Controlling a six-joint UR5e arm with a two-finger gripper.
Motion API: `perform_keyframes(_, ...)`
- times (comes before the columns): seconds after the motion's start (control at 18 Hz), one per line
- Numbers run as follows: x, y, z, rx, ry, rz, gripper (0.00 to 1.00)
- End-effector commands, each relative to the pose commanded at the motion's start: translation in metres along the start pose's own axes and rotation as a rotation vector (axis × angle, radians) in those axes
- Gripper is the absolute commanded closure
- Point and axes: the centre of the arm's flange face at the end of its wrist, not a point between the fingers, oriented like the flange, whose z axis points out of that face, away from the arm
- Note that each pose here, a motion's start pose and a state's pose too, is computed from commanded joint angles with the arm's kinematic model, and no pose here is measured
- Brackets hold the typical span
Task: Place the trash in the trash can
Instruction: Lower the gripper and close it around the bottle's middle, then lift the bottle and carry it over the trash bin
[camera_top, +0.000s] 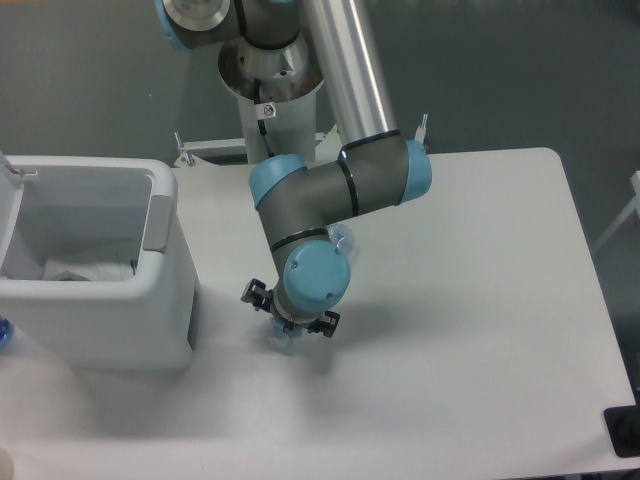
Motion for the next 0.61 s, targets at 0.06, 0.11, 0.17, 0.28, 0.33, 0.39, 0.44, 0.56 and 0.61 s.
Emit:
perform_keyframes(0.06, -0.002, -0.002, 0.002, -0.002, 0.0, -0.002, 0.0)
perform_keyframes(0.11, -0.003, -0.003, 0.003, -0.001, -0.001, -0.002, 0.0)
perform_keyframes(0.17, -0.004, -0.005, 0.004, 0.0, 0.0, -0.002, 0.12)
perform_keyframes(0.28, -0.005, -0.006, 0.002, 0.0, 0.0, -0.002, 0.46)
perform_keyframes(0.33, -0.005, -0.006, 0.002, 0.0, 0.0, -0.002, 0.47)
perform_keyframes(0.39, -0.005, -0.007, 0.001, 0.0, 0.0, -0.003, 0.53)
perform_keyframes(0.44, -0.005, -0.005, -0.001, 0.001, -0.001, -0.005, 0.6)
perform_keyframes(0.56, -0.004, -0.004, -0.01, 0.017, -0.007, -0.016, 0.7)
perform_keyframes(0.61, -0.003, -0.004, -0.014, 0.024, -0.009, -0.016, 0.7)
